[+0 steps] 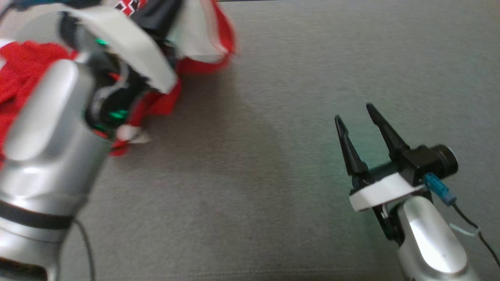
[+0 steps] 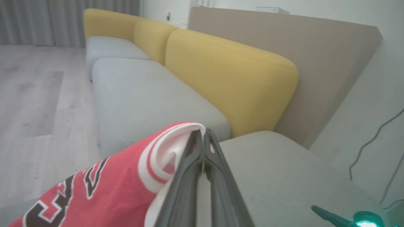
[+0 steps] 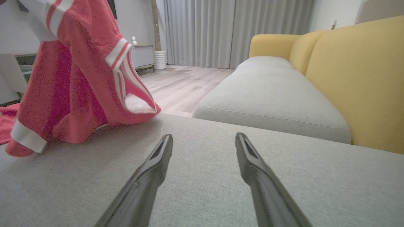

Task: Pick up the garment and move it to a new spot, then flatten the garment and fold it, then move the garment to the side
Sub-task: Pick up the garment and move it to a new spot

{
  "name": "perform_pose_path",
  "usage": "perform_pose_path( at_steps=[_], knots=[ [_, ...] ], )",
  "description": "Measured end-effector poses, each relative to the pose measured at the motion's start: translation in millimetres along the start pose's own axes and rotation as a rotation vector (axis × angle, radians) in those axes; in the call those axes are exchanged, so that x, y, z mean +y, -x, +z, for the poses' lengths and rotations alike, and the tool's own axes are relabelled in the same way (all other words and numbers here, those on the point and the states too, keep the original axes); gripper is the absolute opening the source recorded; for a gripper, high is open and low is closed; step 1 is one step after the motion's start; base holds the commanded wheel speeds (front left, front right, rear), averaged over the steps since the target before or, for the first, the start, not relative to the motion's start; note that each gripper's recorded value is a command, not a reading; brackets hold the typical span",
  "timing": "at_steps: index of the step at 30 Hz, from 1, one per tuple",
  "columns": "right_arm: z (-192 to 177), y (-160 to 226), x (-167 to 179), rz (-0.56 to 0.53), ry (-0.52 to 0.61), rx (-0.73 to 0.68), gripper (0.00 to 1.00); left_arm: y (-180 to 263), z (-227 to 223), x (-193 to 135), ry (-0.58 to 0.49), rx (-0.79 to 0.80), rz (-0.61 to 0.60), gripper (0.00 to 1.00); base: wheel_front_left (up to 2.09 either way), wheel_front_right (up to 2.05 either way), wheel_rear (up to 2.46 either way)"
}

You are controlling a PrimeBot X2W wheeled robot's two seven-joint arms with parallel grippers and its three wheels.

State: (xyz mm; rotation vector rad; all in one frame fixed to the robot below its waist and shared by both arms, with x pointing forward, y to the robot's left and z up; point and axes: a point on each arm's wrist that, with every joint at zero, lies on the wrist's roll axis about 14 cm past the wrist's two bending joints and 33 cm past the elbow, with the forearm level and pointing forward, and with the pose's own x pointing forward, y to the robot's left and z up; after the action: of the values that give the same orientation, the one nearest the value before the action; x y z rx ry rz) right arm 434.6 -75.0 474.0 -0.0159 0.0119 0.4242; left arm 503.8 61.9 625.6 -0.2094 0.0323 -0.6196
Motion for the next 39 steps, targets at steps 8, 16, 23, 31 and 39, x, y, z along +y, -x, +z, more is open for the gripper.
perform_pose_path(
  at_steps=[8, 16, 23, 31, 39],
  knots=[
    [26.2, 15.1, -30.9, -0.110, -0.001, -0.074, 1.00, -40.8, -46.8, -109.7, 0.154, 0.088, -0.233, 0.00, 0.00, 0.00, 0.00],
    [31.8, 49.0, -68.6, -0.250, 0.013, -0.077, 1.00, -67.4, -107.2, -193.4, 0.241, 0.243, -0.387, 0.00, 0.00, 0.00, 0.00],
    [30.2, 84.2, -100.6, -0.381, 0.033, -0.056, 1.00, -73.1, -122.8, -242.0, 0.245, 0.254, -0.504, 0.30, 0.00, 0.00, 0.00],
    [28.4, 97.2, -108.1, -0.425, 0.039, -0.048, 1.00, -61.3, -131.3, -262.1, 0.289, 0.248, -0.519, 1.00, 0.00, 0.00, 0.00],
    [22.3, 98.8, -99.1, -0.415, 0.028, -0.041, 1.00, -31.7, -151.9, -194.7, 0.267, 0.161, -0.279, 1.00, 0.00, 0.00, 0.00]
  ],
)
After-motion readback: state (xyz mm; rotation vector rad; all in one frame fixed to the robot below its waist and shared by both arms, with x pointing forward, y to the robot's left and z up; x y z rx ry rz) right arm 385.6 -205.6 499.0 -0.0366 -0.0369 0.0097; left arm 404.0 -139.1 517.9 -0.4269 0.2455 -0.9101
